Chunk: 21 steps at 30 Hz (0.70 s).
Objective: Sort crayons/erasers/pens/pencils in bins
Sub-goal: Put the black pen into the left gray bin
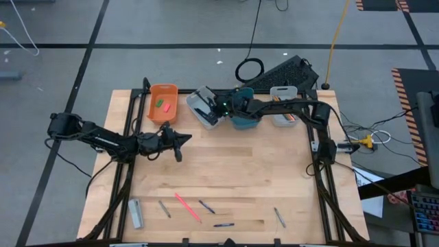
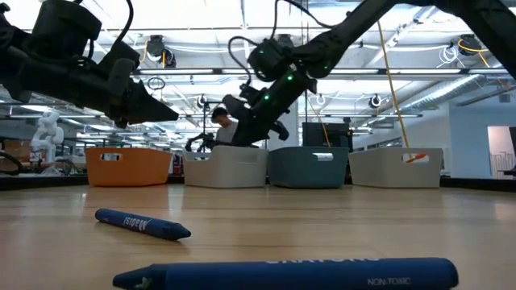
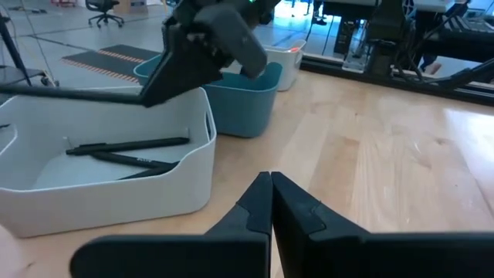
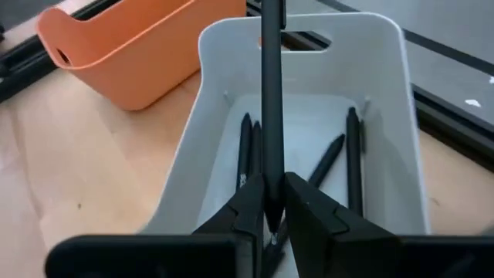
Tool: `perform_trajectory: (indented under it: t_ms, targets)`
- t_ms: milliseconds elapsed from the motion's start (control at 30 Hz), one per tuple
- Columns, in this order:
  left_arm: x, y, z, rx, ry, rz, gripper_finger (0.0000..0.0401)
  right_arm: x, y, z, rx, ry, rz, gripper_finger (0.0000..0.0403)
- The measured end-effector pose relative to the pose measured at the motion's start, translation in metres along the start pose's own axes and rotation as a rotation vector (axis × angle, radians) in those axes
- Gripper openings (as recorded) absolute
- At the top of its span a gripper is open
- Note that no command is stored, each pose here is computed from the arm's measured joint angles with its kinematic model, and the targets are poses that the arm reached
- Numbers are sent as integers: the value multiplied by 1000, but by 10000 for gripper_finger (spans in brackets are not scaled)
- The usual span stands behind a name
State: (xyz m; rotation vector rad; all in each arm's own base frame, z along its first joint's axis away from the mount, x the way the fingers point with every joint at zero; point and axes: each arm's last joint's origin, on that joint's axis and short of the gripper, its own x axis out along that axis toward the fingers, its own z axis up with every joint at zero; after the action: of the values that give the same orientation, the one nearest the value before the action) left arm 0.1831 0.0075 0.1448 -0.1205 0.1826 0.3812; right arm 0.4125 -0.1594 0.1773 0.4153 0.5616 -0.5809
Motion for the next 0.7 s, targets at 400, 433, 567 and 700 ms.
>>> perform_trajectory:
  t_ms: [400, 433, 567, 700]
  targets:
    - [0, 0, 0, 3, -2, 0, 5, 8, -6, 0, -12, 105, -78, 38]
    - [0, 0, 0, 2, -2, 0, 7, 8, -6, 0, -11, 104, -79, 38]
    - [0, 0, 0, 2, -2, 0, 4, 8, -5, 0, -9, 109, -67, 38]
    - [0, 0, 0, 2, -2, 0, 7, 7, -4, -1, -6, 119, -55, 38]
